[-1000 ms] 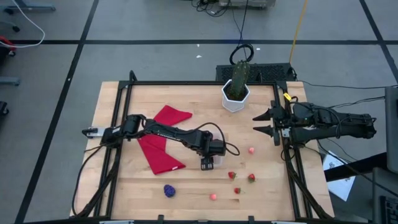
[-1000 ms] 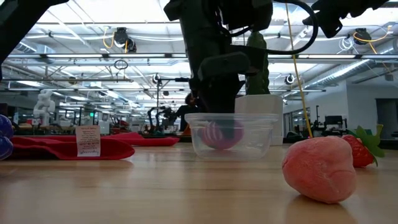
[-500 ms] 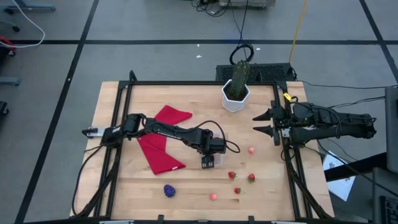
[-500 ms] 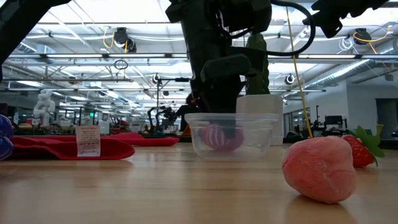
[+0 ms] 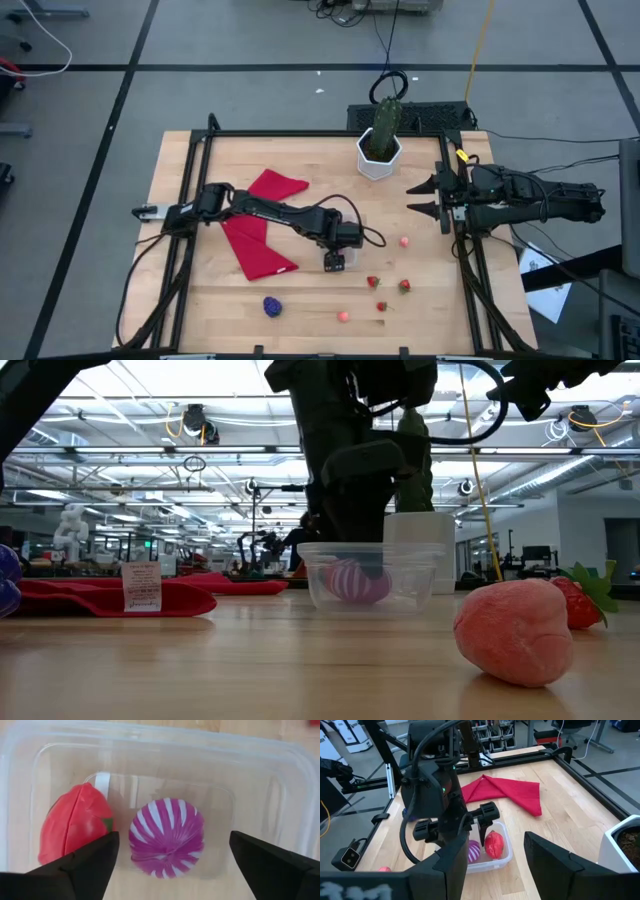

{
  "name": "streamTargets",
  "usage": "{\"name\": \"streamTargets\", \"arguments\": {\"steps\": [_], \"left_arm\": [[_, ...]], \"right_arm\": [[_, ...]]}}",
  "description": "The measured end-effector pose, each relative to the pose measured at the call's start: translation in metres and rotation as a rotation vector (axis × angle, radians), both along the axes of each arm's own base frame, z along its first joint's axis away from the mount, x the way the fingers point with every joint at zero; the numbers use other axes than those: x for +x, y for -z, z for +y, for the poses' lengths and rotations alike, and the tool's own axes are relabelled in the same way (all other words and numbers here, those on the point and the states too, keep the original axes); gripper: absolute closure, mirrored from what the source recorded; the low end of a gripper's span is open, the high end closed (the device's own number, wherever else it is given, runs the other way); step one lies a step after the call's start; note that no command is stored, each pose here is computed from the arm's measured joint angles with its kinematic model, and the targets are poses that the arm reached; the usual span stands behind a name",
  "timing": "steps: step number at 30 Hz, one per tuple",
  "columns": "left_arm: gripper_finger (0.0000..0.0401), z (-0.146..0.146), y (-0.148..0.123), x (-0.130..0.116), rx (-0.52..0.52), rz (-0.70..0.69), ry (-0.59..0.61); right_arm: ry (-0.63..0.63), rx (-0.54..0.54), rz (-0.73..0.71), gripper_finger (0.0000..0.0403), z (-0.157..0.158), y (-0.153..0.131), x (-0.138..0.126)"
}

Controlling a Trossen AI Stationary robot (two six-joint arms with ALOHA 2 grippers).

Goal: Pick and placing Produce into tupperware
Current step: Put the blue grapes into the transparent bin

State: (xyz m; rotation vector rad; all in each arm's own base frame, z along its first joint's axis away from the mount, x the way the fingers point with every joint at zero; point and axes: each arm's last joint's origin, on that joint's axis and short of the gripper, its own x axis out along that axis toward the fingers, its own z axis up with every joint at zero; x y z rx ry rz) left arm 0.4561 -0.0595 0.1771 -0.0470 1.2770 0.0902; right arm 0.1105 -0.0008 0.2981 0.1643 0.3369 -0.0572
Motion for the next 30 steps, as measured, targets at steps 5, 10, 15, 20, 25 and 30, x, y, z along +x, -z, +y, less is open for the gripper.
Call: {"name": "streamTargets", "arguments": {"steps": [5,10,15,20,25,30], "left_arm": [[0.0013,-0.004,-0.026,-0.004,-0.002,-0.013,0.01],[0.0013,-0.01,-0.069,-0.014,0.021,-0.036,0.02],[0.0013,-0.025,-0.11,-0.039,0.037,-0.026,-0.049],[0.0013,-0.054,-0.122,-0.064,0.051,-0.024,-0.178],[0.0013,-0.091,-0.104,-0.082,0.011,0.029,-0.239],[0.0013,-0.123,-0.092,-0.099,-0.073,0.092,-0.305]], "right_arm": [[0.0,0.0,0.0,0.0218,0.0,0.0,0.0],[0.0,0.0,0.002,0.0218,0.0,0.0,0.0],[0.0,0.0,0.008,0.0218,0.0,0.001,0.0],[-0.002,-0.003,0.009,0.0218,0.0,0.001,0.0],[-0.005,-0.002,0.012,0.0218,0.0,0.001,0.0],[-0.005,-0.002,0.008,0.0218,0.0,0.001,0.0]]}}
